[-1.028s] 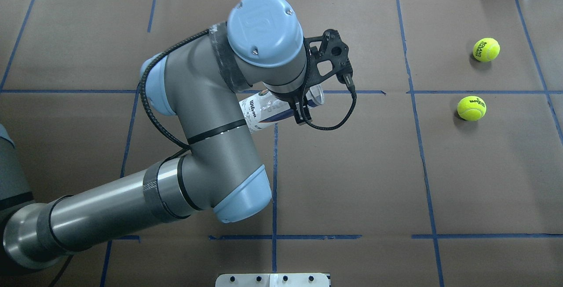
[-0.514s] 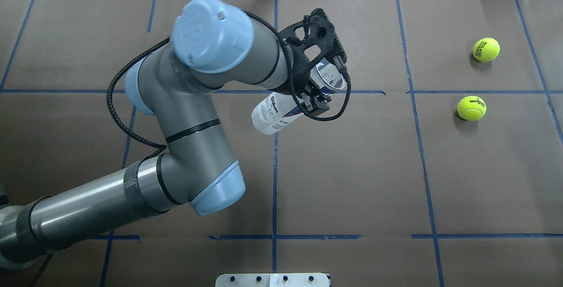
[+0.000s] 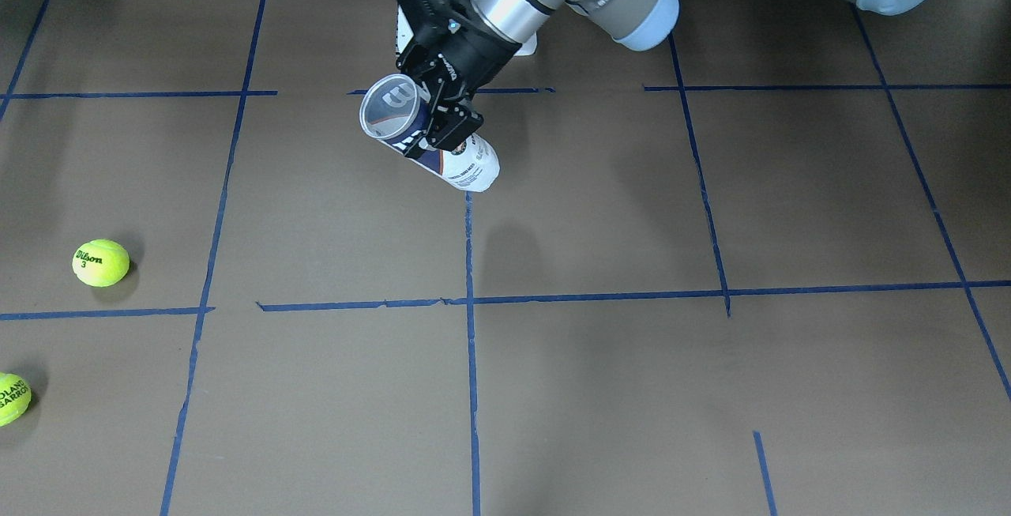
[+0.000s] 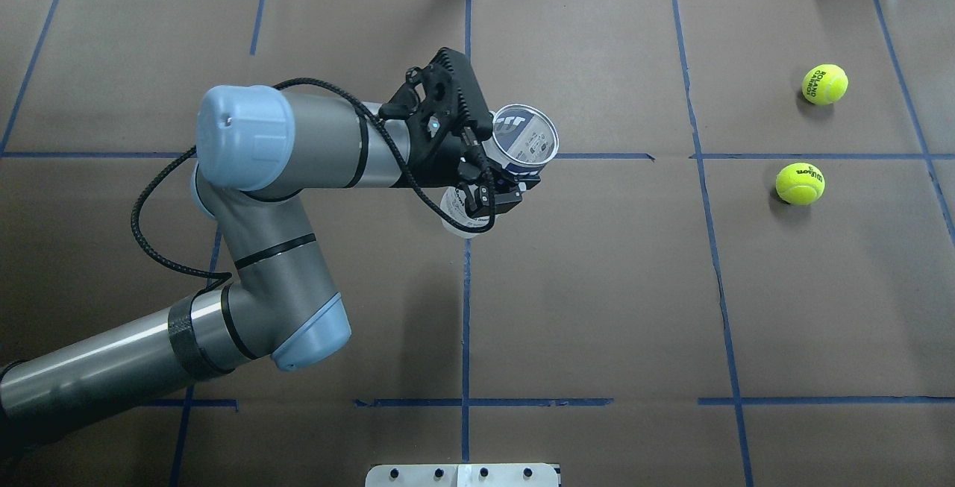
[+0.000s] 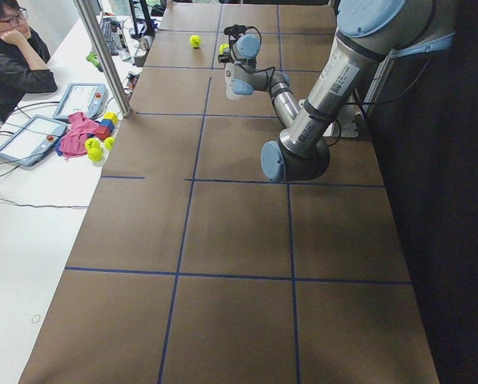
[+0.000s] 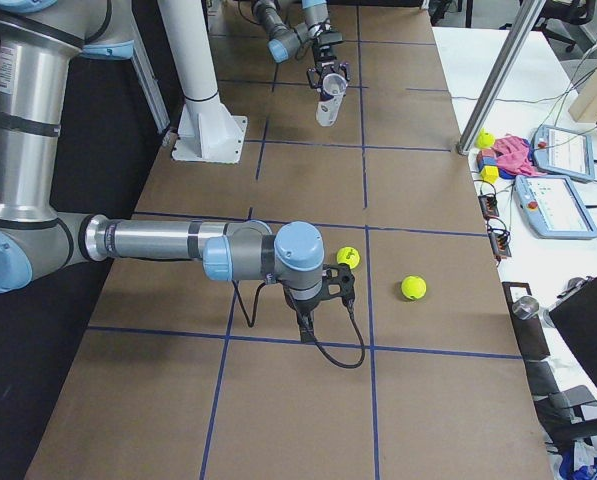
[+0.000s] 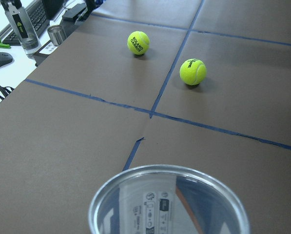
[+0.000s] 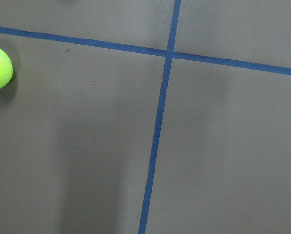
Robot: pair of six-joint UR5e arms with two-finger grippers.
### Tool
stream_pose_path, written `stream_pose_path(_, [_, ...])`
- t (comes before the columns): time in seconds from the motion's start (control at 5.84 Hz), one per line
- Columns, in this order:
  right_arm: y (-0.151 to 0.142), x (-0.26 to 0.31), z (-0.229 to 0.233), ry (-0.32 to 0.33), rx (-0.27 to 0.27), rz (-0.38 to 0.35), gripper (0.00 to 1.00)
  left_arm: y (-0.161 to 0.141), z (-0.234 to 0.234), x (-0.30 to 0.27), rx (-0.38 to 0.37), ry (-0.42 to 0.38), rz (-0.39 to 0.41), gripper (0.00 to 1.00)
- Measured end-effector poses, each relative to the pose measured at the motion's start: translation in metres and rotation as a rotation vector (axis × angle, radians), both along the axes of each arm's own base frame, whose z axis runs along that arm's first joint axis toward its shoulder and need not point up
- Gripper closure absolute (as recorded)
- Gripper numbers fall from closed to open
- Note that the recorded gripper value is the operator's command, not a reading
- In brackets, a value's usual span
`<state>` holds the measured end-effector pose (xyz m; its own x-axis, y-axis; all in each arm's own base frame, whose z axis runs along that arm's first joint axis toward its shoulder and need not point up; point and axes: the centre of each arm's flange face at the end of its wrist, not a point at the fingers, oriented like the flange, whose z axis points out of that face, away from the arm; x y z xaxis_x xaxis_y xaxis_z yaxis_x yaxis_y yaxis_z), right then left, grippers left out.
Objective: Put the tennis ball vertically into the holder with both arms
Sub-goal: 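Lift the tube with the left gripper and turn it upright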
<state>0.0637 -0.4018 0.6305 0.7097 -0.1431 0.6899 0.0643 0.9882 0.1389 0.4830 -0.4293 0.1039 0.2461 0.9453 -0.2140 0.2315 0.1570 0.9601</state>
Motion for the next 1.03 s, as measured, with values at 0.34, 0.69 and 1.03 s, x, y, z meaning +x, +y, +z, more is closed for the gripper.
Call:
stream_pose_path(0.34, [0.000, 0.000, 0.000, 0.000, 0.001, -0.001, 0.00, -0.008, 0.029, 0.012, 0.030, 0.125, -0.056, 0.33])
stream_pose_path(0.69, [0.000, 0.000, -0.001, 0.000, 0.003, -0.001, 0.00, -0.002, 0.065, 0.039, 0.046, 0.241, -0.125, 0.33])
stream_pose_path(1.03, [0.000, 0.000, -0.002, 0.000, 0.005, -0.001, 0.00, -0.001, 0.112, 0.062, 0.044, 0.292, -0.157, 0.33])
